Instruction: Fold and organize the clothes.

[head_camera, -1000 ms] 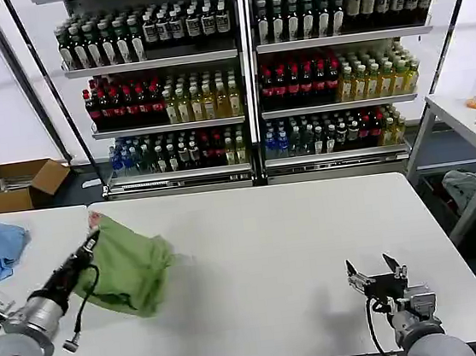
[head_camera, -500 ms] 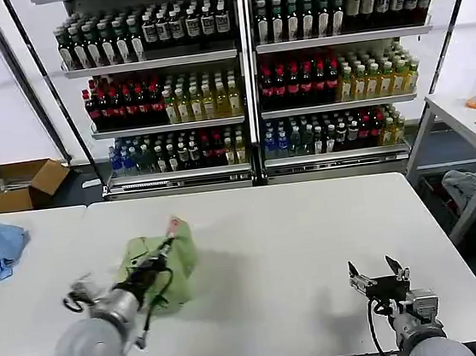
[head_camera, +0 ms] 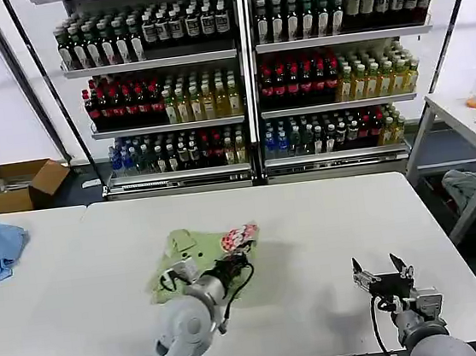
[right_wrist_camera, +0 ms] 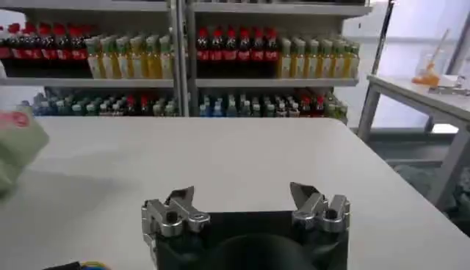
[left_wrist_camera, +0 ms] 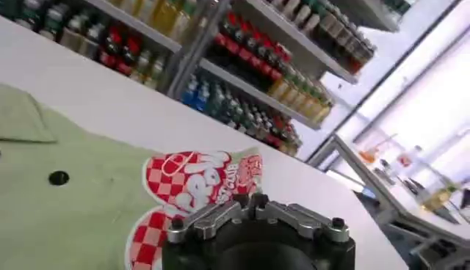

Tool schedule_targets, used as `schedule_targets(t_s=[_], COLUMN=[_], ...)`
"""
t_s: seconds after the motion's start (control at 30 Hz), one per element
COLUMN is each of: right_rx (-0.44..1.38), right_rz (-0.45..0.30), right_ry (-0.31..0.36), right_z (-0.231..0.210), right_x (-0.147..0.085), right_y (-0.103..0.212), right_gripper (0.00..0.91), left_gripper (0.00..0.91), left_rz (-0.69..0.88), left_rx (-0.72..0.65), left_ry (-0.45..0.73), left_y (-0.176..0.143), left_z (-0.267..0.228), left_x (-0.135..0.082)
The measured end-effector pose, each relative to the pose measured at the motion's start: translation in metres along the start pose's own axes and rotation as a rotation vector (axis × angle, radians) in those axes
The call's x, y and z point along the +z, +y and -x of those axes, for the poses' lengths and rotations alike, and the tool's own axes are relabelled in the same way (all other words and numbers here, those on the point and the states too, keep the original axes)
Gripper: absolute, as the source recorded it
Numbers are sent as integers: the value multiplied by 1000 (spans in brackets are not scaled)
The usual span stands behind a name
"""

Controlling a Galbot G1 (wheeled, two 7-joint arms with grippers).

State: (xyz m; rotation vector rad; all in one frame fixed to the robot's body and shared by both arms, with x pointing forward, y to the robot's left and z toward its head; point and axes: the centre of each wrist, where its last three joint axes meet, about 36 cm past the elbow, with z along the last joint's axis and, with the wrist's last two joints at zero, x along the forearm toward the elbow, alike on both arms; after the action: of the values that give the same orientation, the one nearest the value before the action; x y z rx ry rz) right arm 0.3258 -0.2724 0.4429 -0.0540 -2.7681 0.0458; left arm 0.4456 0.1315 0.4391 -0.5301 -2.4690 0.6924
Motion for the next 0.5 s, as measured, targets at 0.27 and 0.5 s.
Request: schedule_targets(t_s=[0.27,0.5], right_rx=[-28,-75], right_rz=[11,51], right_ry=[-15,-16], right_z=[1,3], right_x=[-5,-9], right_y=[2,11], right_gripper=[907,907], left_gripper=[907,907], left_rz=[9,16], left_rx=[90,162], left_ry=[-47,-109], left_y=[-18,-21], left_z=[6,-29], left_x=[4,2])
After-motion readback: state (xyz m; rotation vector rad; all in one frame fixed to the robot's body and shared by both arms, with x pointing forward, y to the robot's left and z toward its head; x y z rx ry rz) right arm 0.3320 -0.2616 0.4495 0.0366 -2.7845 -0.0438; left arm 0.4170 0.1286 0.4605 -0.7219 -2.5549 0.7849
